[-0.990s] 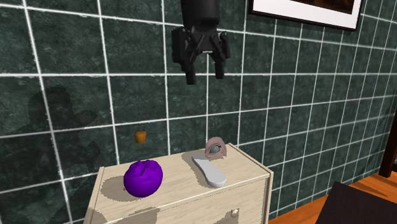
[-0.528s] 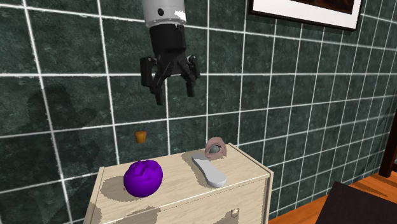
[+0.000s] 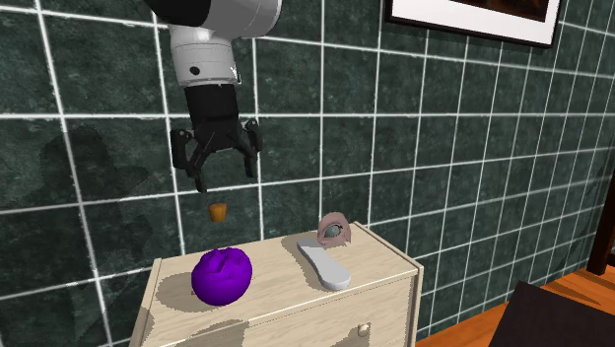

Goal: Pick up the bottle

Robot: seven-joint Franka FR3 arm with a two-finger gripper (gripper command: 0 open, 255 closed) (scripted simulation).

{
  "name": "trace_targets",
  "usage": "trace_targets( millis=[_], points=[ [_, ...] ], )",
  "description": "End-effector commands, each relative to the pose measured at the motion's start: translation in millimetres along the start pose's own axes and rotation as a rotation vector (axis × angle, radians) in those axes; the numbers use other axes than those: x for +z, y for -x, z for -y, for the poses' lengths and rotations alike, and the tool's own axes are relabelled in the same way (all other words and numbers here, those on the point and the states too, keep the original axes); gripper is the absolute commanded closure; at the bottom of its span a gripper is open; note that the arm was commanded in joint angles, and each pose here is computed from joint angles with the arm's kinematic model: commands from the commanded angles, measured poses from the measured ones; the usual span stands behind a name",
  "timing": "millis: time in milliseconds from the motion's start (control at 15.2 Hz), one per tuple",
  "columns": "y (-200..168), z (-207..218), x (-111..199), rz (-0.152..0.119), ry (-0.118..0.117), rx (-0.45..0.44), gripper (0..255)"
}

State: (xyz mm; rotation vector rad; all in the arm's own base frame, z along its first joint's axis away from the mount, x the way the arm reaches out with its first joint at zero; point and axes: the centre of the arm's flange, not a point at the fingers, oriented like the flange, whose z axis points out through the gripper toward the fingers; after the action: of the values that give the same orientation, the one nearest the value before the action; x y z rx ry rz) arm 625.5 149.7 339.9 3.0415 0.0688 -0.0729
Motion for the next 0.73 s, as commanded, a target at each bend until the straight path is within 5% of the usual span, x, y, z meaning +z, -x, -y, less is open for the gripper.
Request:
trace_targets(
  millis=[0,594,660],
  points=[
    [-19,8,10,0.000,-0.001,0.000,0],
    [-21,12,49,0.000,-0.001,0.000,0],
    [-20,13,50,0.000,-0.001,0.000,255]
  ],
)
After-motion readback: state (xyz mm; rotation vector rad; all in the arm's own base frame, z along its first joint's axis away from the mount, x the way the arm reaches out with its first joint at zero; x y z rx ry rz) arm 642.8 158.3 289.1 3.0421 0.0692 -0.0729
